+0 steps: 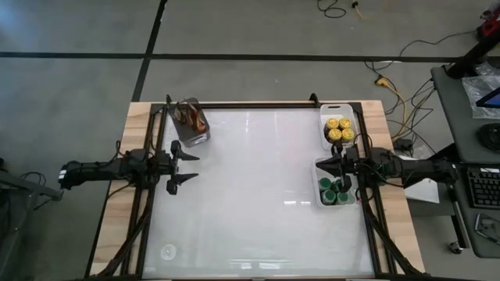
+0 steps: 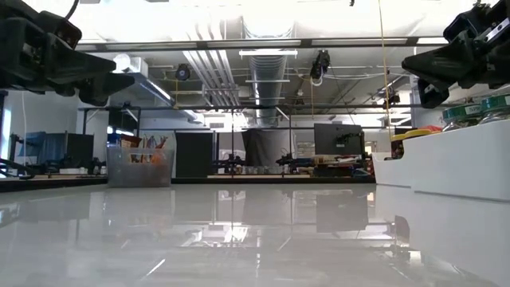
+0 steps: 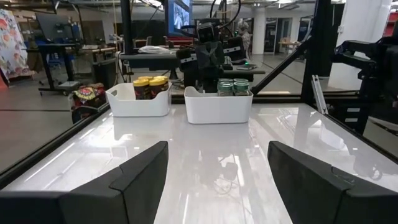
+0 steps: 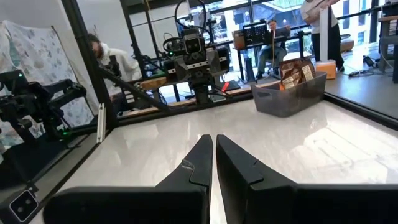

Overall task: Sort spices by type
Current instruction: Return to Home Position

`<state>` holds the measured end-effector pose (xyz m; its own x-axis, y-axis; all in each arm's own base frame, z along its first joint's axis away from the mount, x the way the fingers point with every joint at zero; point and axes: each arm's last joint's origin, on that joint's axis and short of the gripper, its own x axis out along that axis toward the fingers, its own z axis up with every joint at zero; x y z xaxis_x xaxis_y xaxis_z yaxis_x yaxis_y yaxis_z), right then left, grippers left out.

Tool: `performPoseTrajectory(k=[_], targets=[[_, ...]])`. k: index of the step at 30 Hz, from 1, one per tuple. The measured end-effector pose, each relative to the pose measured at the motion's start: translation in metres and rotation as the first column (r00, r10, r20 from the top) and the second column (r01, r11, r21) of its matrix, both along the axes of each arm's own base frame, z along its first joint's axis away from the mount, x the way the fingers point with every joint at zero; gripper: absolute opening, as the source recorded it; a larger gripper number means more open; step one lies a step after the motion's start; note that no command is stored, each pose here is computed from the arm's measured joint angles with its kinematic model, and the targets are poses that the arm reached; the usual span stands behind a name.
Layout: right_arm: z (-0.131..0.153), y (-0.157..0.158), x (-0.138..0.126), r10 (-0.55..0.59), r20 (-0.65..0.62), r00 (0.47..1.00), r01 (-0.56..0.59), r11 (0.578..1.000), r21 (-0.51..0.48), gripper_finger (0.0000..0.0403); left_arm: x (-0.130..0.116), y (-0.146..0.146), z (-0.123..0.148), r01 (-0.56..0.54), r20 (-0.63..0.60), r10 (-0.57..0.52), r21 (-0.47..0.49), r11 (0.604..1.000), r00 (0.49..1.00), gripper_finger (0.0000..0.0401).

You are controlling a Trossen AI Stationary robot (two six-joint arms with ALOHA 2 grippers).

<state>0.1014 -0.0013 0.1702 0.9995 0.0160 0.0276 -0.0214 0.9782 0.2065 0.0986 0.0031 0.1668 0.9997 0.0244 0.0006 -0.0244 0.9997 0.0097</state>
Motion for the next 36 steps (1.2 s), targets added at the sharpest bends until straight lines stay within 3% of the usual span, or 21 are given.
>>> performPoseTrajectory(k=[36], targets=[[-0.0003,0.0,0.0,0.0,-0.001,1.0,0.0,1.0,0.0,0.0013,0.0,0.0,0.0,0.0,0.0,0.0,0.0,1.0,1.0,0.0261]])
